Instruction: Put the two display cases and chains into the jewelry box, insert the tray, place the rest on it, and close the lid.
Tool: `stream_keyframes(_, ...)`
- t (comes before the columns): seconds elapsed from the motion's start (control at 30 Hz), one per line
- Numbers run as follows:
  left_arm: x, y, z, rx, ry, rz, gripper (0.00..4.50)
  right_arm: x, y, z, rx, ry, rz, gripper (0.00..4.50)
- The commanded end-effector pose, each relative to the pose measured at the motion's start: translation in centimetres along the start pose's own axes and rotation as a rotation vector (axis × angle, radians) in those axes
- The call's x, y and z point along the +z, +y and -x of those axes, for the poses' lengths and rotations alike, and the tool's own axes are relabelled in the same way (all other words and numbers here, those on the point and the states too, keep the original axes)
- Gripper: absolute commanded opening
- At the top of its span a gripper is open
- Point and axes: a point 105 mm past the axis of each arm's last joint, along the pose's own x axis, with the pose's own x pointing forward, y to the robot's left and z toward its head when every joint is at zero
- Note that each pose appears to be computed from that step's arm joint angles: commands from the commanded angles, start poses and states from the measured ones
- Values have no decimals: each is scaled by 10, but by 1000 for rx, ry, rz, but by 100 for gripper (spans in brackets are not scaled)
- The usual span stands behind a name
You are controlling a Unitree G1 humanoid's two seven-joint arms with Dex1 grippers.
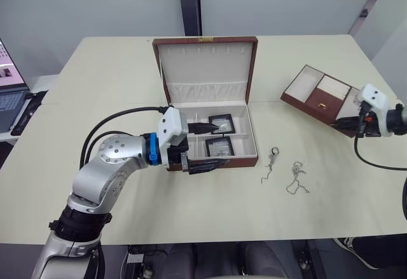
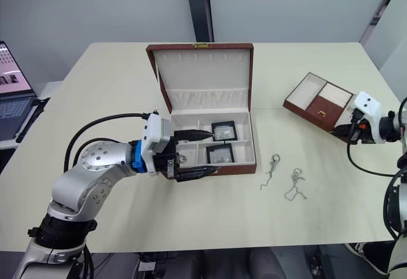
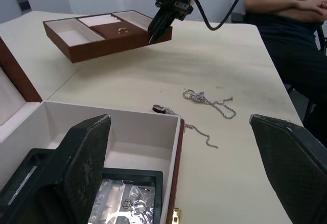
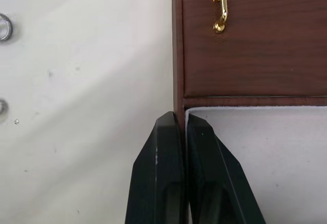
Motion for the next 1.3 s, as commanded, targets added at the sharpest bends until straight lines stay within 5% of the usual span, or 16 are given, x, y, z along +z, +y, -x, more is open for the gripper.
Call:
stream_keyframes(0.03, 6, 2, 5, 23, -19, -35, 450, 24, 15, 20, 16, -69, 71, 1)
stream_keyframes(0.53, -15, -7, 43, 207, -34, 44, 450, 54, 131, 44, 127, 26, 202, 1)
stream_keyframes(1.3, -29, -32, 88, 480, -14, 109, 450, 124, 180, -18, 353, -56, 422, 1)
